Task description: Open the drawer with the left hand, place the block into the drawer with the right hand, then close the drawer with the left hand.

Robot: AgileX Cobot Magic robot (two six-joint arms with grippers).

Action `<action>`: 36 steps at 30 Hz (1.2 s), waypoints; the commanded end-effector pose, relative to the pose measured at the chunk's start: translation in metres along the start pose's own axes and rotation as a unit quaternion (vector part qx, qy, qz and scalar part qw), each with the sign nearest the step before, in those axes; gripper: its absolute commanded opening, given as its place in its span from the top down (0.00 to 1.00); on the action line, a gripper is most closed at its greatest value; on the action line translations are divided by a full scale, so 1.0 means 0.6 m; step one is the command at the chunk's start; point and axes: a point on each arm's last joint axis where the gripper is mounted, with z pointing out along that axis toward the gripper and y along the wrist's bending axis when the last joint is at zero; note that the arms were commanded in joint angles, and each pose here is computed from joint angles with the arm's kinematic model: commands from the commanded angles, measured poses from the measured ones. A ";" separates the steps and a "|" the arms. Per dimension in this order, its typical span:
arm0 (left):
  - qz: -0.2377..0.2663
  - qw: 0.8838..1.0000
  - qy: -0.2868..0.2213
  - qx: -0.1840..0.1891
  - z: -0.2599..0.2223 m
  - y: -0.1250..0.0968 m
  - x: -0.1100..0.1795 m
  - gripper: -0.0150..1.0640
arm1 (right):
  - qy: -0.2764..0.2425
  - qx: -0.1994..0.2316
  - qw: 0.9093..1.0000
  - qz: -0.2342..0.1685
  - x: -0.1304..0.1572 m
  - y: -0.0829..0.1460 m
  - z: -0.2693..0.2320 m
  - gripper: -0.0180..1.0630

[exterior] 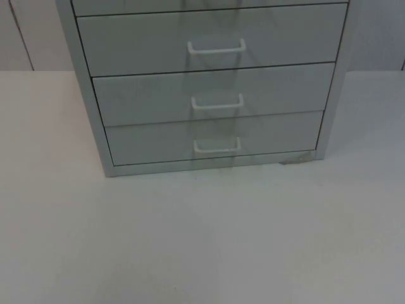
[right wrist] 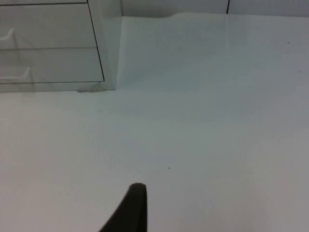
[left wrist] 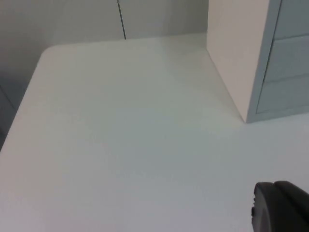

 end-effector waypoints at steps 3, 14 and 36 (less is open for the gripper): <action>0.004 1.000 0.026 0.001 0.005 -0.001 0.012 0.99 | -0.004 0.004 1.000 -0.001 0.000 -0.001 0.000 0.11; -0.006 1.000 0.021 0.008 0.012 -0.004 0.014 0.99 | -0.004 0.002 1.000 -0.004 0.000 0.000 0.000 0.11; -0.006 1.000 0.021 0.008 0.012 -0.004 0.014 0.01 | -0.004 0.003 1.000 -0.002 0.000 0.000 0.000 0.11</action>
